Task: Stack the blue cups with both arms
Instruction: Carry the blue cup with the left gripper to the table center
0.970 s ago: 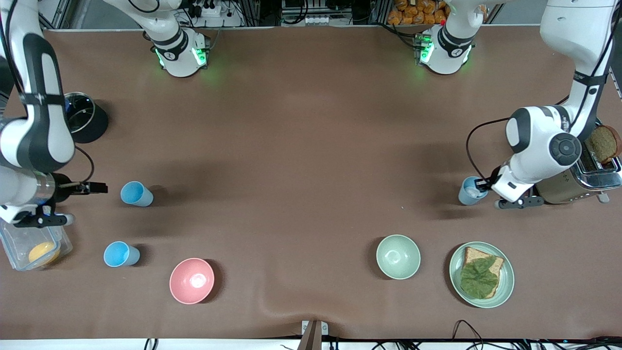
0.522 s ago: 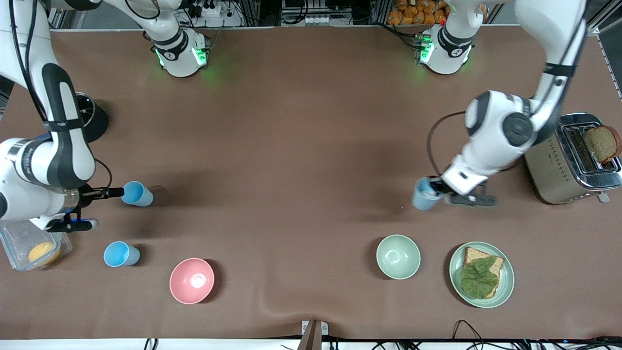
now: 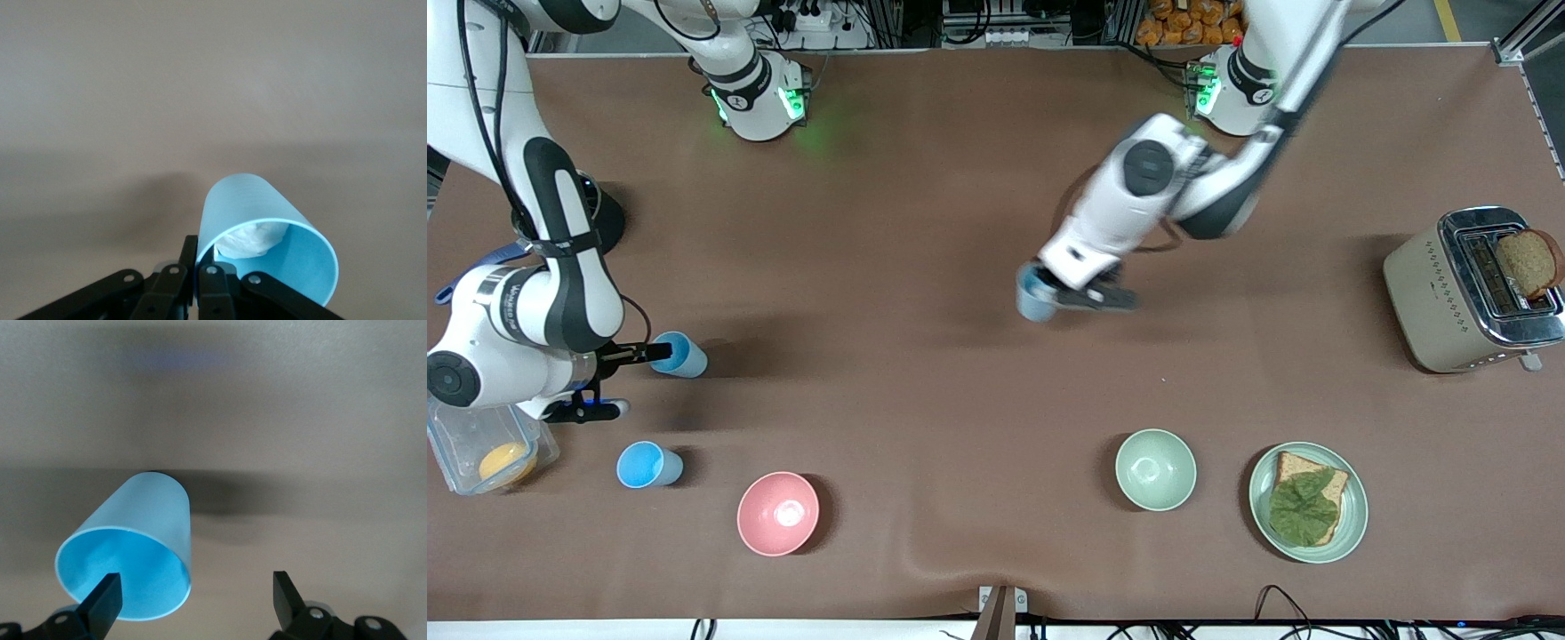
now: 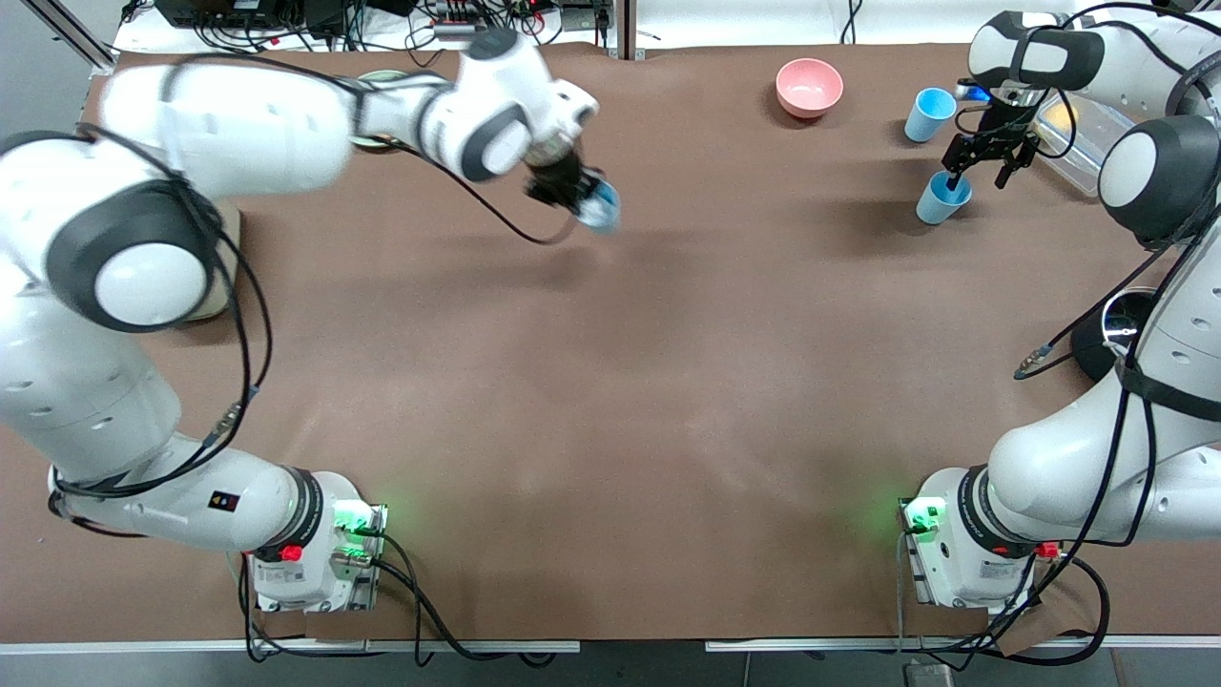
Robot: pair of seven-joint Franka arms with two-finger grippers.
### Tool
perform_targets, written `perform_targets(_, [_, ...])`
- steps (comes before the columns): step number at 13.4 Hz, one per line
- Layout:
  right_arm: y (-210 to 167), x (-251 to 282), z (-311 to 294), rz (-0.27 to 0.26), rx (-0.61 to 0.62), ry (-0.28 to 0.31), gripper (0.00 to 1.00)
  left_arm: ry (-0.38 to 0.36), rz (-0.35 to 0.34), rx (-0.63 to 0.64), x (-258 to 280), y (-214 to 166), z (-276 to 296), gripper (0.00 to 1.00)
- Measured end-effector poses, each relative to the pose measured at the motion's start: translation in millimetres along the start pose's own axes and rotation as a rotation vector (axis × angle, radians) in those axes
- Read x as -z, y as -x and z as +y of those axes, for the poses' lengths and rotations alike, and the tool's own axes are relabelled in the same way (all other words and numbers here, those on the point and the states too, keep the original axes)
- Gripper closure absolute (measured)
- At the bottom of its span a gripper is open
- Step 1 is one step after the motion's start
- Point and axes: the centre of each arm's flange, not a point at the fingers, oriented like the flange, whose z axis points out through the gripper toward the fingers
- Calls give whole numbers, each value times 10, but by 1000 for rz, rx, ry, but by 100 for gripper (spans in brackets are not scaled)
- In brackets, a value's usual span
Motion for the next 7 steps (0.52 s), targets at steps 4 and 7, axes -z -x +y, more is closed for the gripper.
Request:
perform_targets(4, [5,-29,2,-2,0,-1,5,-7,-95,93,-647,612,736,96])
perform_targets(7, [-5,-41,4,7,-1,1,35,-41,-114,127,-1087,714,892,96])
